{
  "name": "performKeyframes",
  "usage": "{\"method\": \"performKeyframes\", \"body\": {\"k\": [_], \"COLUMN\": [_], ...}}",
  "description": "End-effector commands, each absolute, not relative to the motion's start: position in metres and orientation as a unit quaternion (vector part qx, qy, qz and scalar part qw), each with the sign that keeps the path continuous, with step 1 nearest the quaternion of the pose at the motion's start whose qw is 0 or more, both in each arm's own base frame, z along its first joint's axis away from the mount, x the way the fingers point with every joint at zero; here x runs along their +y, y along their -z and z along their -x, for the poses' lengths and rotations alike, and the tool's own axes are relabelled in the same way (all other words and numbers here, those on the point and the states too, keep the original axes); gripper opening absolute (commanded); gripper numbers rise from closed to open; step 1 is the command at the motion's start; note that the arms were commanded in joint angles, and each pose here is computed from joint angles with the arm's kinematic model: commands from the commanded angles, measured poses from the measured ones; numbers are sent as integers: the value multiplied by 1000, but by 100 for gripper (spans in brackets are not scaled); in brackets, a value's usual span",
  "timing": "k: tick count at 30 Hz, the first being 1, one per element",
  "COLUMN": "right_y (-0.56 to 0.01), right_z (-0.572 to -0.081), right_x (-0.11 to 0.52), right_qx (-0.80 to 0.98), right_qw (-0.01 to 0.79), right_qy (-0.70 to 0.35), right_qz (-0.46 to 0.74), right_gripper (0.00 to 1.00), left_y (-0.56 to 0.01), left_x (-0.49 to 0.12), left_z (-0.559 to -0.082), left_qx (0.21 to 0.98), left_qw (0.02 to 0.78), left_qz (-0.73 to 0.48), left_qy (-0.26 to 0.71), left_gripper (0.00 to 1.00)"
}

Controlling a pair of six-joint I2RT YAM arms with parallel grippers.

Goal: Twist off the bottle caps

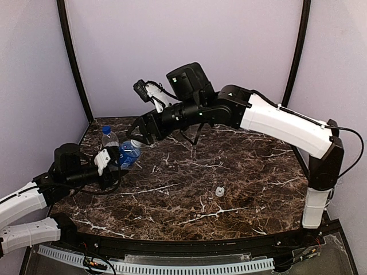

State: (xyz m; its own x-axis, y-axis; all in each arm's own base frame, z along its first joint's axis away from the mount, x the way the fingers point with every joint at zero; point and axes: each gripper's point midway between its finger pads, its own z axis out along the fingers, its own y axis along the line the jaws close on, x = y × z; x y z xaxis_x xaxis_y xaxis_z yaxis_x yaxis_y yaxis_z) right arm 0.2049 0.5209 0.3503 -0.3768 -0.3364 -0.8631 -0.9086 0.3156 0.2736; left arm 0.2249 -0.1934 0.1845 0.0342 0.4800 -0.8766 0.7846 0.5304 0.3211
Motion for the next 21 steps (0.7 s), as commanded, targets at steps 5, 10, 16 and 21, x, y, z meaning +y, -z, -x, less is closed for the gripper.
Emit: {"method": "performKeyframes", "body": {"k": [5,10,16,21], "right_y": [-312,-308,-314,-316], "right_z": [-214,-207,-209,-212], "right_x": [523,528,533,535], "right_qx": [799,796,788,786], "right_qw": [292,272,279,282], "right_qy": [-369,-385,-394,-395], "right_qz": [373,380,382,383], "right_gripper": [72,53,46,41], "left_y": [-182,-181,-181,-182], "left_x": [-191,-194,-197,-198], "left_z": [-227,-223,-220,-218], "left_qx": [686,682,678,675], "left_qw": [550,547,544,544], "left_qz": [-455,-462,-468,-471], "left_qy": [138,148,157,162], "left_gripper": [39,39,40,40]}}
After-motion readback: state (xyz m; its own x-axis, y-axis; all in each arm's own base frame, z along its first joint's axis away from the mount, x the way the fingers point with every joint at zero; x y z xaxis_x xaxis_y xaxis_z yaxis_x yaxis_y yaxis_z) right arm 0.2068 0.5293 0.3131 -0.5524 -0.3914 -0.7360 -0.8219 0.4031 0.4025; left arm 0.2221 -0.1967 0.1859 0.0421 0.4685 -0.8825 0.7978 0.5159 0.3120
